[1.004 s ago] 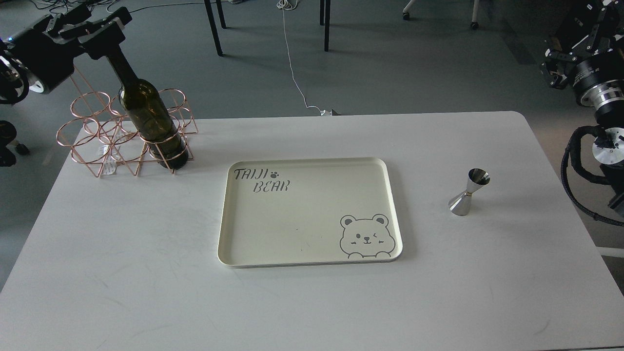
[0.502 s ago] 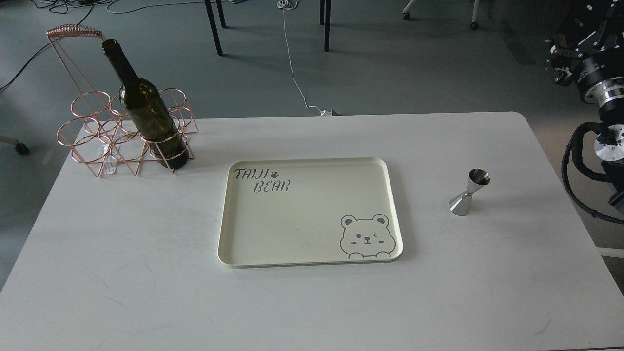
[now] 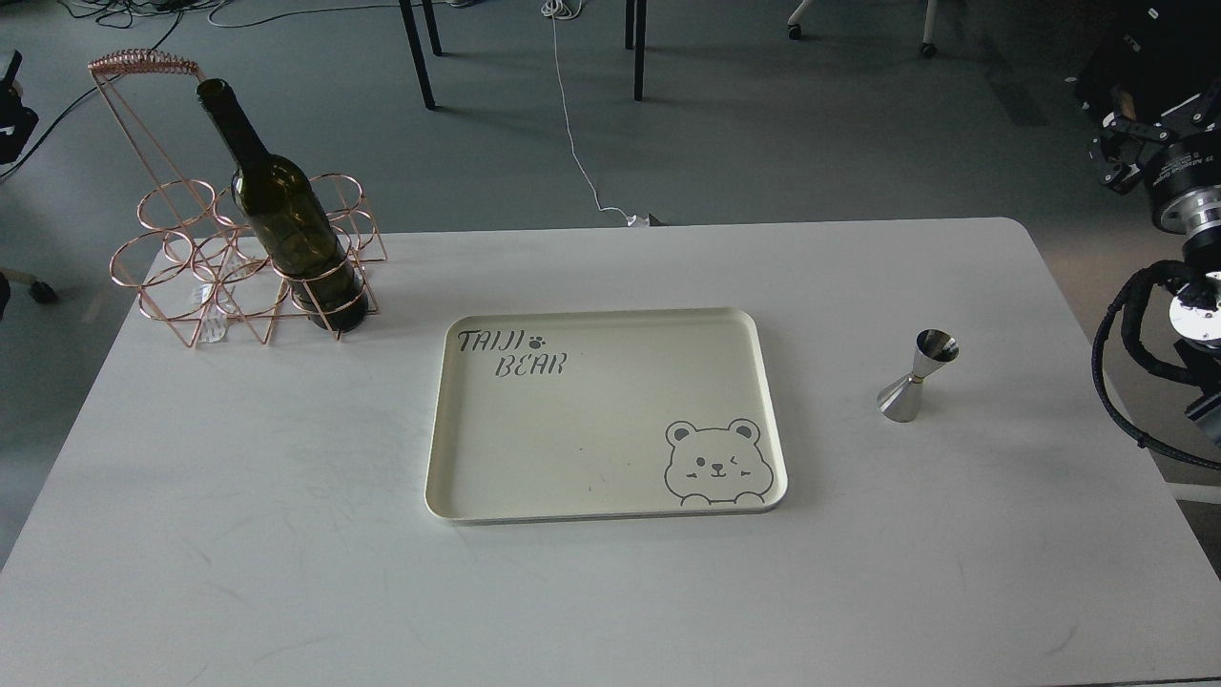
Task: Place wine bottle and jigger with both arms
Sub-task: 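Release the bottle and withdraw the left gripper upward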
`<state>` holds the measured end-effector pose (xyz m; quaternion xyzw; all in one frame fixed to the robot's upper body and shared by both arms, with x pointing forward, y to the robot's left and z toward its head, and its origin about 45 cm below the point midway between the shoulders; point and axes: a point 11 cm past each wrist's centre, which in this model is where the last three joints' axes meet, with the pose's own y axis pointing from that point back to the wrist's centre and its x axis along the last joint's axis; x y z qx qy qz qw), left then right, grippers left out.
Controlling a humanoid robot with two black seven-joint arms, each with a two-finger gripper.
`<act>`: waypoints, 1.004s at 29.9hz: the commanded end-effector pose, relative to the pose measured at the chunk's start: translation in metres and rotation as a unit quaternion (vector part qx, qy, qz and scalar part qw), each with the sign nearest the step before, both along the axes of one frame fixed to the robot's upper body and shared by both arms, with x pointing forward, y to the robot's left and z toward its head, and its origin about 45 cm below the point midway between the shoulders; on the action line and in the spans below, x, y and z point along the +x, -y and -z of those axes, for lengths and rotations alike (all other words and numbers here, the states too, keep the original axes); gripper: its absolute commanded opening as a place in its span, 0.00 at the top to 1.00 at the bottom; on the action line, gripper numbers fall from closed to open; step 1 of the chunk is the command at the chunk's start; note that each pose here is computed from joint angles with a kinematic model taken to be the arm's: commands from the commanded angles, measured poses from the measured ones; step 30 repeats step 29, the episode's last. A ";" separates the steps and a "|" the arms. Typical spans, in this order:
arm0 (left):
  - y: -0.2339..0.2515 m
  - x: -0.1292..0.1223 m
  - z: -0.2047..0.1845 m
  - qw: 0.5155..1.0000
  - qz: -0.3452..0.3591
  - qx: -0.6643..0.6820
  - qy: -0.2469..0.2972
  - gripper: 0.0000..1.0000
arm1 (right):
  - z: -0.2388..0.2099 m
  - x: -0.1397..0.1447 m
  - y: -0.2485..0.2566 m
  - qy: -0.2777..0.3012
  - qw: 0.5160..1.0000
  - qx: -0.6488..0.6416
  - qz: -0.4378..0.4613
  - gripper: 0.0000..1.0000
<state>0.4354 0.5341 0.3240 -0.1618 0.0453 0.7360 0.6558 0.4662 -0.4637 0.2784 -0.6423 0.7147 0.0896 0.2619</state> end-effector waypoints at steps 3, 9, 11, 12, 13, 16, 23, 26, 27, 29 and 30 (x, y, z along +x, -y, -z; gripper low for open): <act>0.001 -0.004 0.044 0.999 -0.028 -0.037 -0.025 0.02 | 0.008 -0.007 0.008 0.009 0.999 0.044 0.012 0.01; -0.008 -0.017 0.056 0.994 -0.035 -0.100 0.007 0.02 | 0.008 -0.007 0.006 0.015 0.999 0.049 0.005 0.01; -0.012 -0.023 0.062 0.992 -0.040 -0.118 0.011 0.02 | 0.009 -0.007 0.005 0.012 0.999 0.049 0.003 0.01; -0.014 -0.026 0.066 0.991 -0.045 -0.125 0.010 0.02 | 0.012 -0.006 0.003 0.006 0.999 0.050 0.000 0.01; -0.014 -0.027 0.070 0.991 -0.045 -0.129 0.007 0.02 | 0.014 -0.006 0.000 0.004 0.999 0.053 -0.003 0.01; 0.002 -0.025 0.087 0.989 -0.036 -0.142 -0.004 0.02 | 0.019 -0.006 -0.003 0.000 0.999 0.055 -0.001 0.01; 0.015 -0.023 0.101 0.988 -0.028 -0.154 -0.013 0.01 | 0.025 -0.006 -0.008 -0.008 0.999 0.050 -0.011 0.01; 0.019 -0.021 0.103 0.987 -0.025 -0.158 -0.013 0.01 | 0.025 -0.006 -0.008 -0.008 0.999 0.051 -0.012 0.01; 0.020 -0.021 0.103 0.987 -0.026 -0.159 -0.012 0.01 | 0.025 -0.007 -0.008 -0.008 0.999 0.050 -0.010 0.01; 0.022 -0.020 0.105 0.987 -0.024 -0.161 -0.014 0.01 | 0.025 -0.007 -0.008 -0.008 0.999 0.050 -0.011 0.01; 0.022 -0.020 0.105 0.987 -0.024 -0.161 -0.014 0.01 | 0.025 -0.007 -0.008 -0.008 0.999 0.050 -0.011 0.01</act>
